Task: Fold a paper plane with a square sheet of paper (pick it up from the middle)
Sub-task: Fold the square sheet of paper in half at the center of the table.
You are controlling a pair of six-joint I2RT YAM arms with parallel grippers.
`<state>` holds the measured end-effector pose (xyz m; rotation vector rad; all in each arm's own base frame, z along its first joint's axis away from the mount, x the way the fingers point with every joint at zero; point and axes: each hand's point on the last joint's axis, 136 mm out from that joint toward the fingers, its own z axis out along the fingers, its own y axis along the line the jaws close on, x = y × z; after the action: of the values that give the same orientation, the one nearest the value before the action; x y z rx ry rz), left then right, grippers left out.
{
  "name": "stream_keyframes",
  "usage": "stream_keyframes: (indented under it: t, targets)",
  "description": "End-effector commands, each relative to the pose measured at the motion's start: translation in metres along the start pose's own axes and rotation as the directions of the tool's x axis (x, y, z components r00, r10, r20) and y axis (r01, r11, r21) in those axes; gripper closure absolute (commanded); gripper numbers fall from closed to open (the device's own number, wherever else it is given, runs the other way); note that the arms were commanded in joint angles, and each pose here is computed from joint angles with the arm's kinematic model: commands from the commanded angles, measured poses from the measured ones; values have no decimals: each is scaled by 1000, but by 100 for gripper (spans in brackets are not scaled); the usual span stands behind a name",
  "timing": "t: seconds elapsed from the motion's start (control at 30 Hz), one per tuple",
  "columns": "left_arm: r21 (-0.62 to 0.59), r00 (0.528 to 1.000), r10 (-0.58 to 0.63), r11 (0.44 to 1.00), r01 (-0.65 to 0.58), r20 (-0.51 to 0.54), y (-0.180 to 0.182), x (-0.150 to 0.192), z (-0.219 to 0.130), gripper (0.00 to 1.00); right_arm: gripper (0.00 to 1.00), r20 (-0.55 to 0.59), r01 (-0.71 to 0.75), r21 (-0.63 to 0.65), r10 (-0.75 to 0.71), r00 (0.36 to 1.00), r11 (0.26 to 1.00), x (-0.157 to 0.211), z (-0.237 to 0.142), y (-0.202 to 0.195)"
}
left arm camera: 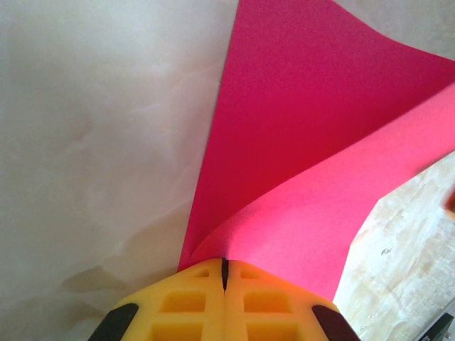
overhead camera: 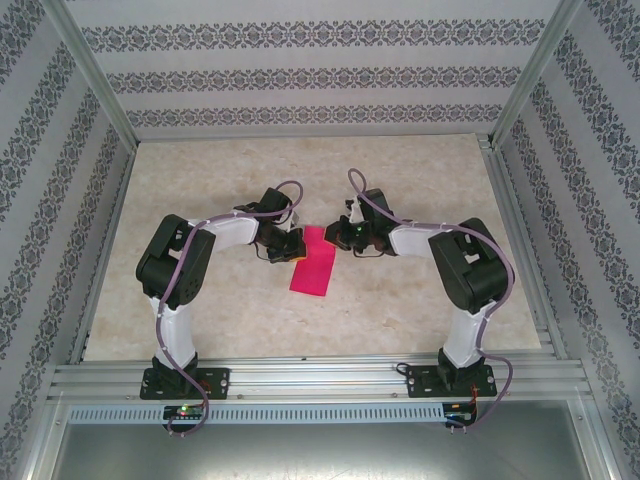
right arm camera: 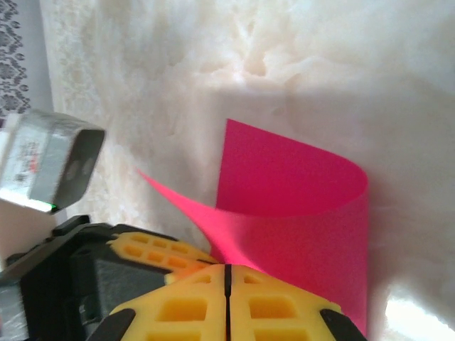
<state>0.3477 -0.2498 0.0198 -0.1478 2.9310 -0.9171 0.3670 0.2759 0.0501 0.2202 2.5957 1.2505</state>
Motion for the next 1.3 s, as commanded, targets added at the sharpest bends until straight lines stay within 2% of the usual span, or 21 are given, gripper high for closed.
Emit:
stream_keyframes:
  t: [0.0, 0.2, 0.33, 0.43, 0.53, 0.77, 0.87, 0.97, 1.07, 1.27]
  targets:
    - [-105, 997, -25, 994, 18, -68, 27, 19, 12, 100, 93, -11, 1, 75, 0, 1000, 997, 0, 9, -24]
    - [-105, 997, -23, 994, 16, -67, 26, 19, 11, 100, 93, -35, -20, 122, 25, 999, 992, 9, 15, -39]
    - [-105, 997, -20, 994, 12, -70, 25, 19, 11, 100, 93, -35, 3, 68, 0, 999, 998, 3, 6, -16]
    - [-110, 998, -18, 994, 10, -68, 26, 19, 10, 100, 93, 9, 31, 21, -31, 999, 999, -13, -11, 7]
    - [-107, 998, -22, 994, 15, -65, 26, 19, 10, 100, 93, 32, 38, -8, -38, 999, 999, -25, -20, 12]
    - [-108, 997, -23, 994, 15, -72, 27, 21, 10, 100, 93, 0, 4, 4, -4, 1000, 1000, -27, -4, -6]
    - [-108, 997, -23, 994, 15, -71, 27, 22, 10, 100, 93, -8, -11, 51, 11, 1000, 999, -23, 4, -22]
    - [-107, 997, -23, 994, 15, -71, 26, 21, 10, 100, 93, -29, -14, 152, 19, 999, 988, -16, 11, -44]
    - [-107, 997, -20, 994, 13, -68, 26, 20, 9, 100, 93, -45, -17, 171, 25, 999, 985, -12, 15, -49]
    - [-112, 997, -18, 994, 11, -70, 26, 21, 8, 100, 93, -12, 31, 98, -30, 999, 995, -28, -7, -6]
